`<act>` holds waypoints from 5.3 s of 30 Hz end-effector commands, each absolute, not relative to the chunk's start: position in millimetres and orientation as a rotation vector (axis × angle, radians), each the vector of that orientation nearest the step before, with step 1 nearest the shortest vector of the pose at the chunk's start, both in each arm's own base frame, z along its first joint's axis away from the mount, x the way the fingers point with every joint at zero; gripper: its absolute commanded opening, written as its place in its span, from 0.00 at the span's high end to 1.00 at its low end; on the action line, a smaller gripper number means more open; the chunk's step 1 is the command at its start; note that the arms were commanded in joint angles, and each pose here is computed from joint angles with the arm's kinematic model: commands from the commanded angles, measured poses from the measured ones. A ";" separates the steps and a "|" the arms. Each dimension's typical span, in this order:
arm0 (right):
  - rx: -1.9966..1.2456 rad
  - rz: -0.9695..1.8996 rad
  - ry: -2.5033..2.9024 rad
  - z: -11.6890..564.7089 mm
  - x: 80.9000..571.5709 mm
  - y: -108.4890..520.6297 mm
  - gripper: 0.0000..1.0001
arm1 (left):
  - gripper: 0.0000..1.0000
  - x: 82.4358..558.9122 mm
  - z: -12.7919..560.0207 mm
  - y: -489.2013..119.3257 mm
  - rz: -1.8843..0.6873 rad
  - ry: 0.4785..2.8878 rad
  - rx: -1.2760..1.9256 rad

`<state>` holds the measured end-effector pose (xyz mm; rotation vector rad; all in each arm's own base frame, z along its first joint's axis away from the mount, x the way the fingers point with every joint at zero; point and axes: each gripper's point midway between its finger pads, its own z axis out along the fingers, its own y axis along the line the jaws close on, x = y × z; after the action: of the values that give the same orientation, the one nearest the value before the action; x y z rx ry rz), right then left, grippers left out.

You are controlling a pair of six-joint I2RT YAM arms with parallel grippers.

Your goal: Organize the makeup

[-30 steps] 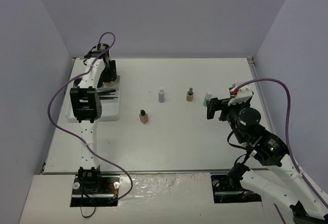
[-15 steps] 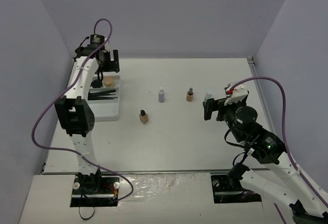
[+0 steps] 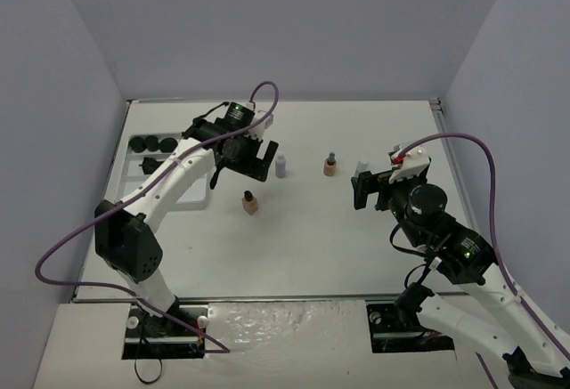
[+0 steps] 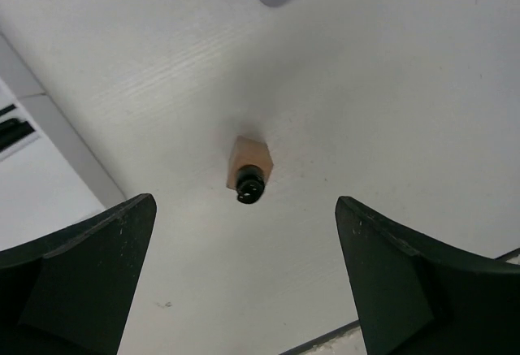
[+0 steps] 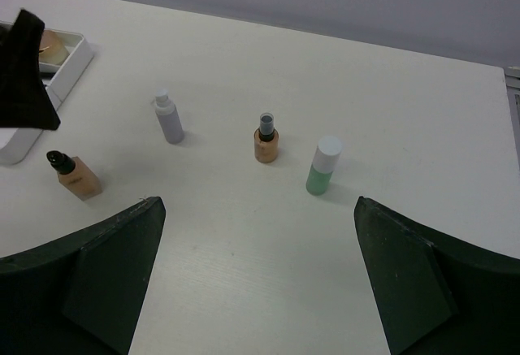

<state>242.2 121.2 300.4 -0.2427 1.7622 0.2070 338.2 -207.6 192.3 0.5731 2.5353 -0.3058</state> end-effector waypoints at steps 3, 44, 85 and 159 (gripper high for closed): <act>-0.229 0.224 1.720 314.4 247.7 125.6 0.00 | 0.09 319.8 184.8 -221.9 -0.315 2.519 0.634; -0.219 0.223 1.720 309.4 244.4 121.5 0.00 | 0.51 328.5 91.7 -206.1 -0.120 2.761 0.611; -0.436 0.344 1.722 308.6 251.2 169.7 0.00 | 1.00 368.4 155.4 106.2 0.193 2.699 -0.326; -0.441 0.417 1.771 313.9 266.4 196.3 0.00 | 0.03 442.8 285.5 0.7 -0.110 2.260 0.043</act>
<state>260.5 194.3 278.7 -0.5016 1.8730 0.3780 437.6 89.9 203.3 -0.1373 2.4738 0.0572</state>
